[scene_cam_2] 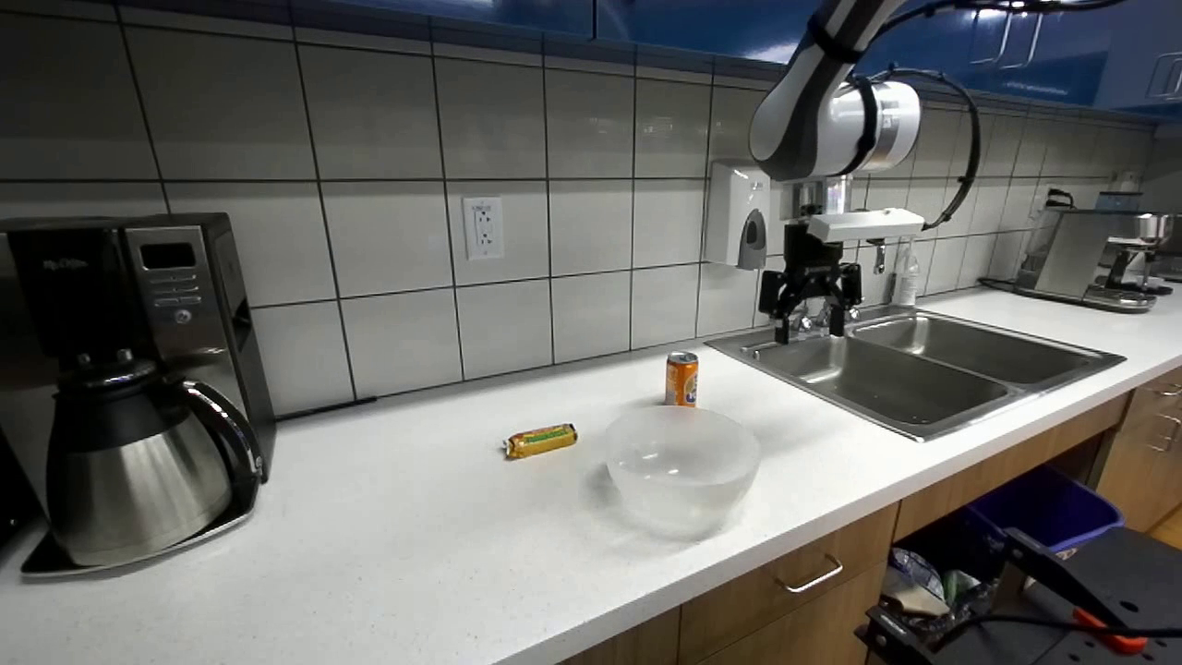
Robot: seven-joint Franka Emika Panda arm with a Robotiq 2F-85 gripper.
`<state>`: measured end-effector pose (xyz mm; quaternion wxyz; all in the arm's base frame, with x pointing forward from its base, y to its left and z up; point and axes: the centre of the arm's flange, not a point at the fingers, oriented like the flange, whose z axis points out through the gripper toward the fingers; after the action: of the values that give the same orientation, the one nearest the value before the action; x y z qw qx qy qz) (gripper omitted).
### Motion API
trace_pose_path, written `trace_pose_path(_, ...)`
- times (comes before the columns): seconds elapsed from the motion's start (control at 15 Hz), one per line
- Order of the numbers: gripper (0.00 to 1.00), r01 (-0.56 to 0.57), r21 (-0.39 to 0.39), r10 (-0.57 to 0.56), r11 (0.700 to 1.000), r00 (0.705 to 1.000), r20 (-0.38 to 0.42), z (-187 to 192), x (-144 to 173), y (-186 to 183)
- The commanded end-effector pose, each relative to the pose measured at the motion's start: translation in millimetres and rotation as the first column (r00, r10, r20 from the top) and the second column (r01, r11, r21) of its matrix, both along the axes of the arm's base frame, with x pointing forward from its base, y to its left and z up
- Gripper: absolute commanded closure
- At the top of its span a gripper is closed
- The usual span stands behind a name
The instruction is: Put the can into the bowl
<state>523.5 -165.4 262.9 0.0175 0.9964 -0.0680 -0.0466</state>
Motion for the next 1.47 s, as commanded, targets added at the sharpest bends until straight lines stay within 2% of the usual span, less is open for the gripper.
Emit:
trace_pose_path(0.0,0.0,0.052,0.005,-0.052,0.999,0.998,0.026,-14.2,58.7,-3.5)
trace_pose_path(0.6,0.0,0.114,0.018,-0.115,0.993,0.988,0.102,-35.5,139.0,26.8)
trace_pose_path(1.4,0.0,0.177,0.018,-0.178,0.984,0.977,0.117,-76.4,193.4,56.0)
